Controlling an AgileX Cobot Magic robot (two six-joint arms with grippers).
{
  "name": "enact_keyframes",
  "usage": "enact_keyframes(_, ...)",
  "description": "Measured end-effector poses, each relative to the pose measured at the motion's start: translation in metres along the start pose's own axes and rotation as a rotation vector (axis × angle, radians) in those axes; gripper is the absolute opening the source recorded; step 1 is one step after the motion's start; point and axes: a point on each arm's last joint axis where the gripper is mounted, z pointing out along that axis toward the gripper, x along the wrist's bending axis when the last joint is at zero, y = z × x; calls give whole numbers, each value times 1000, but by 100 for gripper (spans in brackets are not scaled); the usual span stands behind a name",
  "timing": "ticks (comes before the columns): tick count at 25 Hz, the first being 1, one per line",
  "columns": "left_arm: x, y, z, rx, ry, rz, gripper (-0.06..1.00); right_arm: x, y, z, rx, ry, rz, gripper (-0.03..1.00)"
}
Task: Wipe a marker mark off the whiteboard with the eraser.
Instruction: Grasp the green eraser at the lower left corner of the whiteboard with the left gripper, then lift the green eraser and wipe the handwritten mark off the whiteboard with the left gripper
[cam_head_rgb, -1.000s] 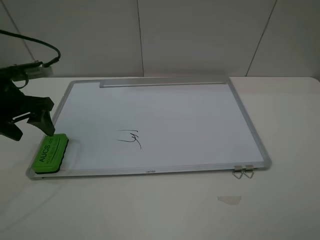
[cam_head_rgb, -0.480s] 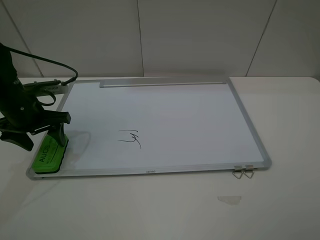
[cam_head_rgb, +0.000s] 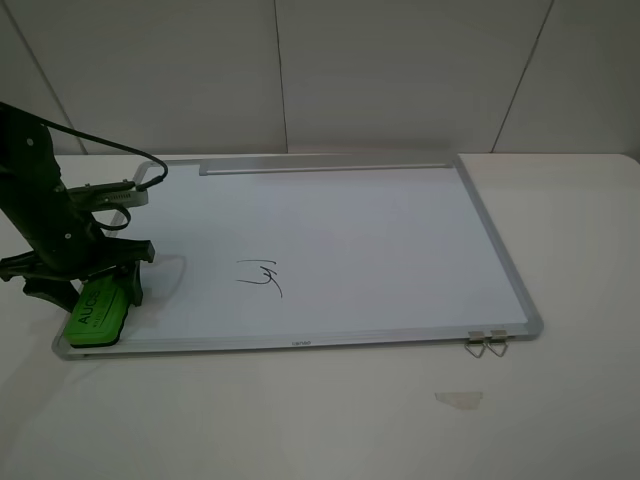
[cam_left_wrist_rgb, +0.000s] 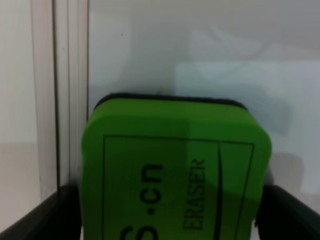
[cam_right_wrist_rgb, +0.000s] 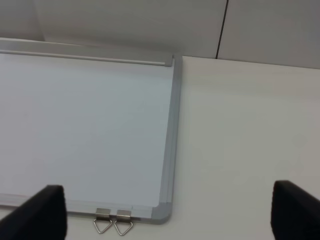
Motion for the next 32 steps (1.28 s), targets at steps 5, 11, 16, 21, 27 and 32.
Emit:
enact_keyframes(5,0,0,0,4,-2,-13,65,0,0,0,0,0,0,81)
enact_keyframes(11,0,-1,0,11,0,-26,59,0,0,0,0,0,0,81)
enact_keyframes(16,0,-1,0,16,1,-26,59,0,0,0,0,0,0,81)
enact_keyframes(21,1,-5,-9,38,5,10,59,0,0,0,0,0,0,81)
enact_keyframes(27,-6,2,-54,-4,-31,94,59,0,0,0,0,0,0,81)
enact_keyframes(32,-32,15,-89,-74,-73,250,59,0,0,0,0,0,0,81)
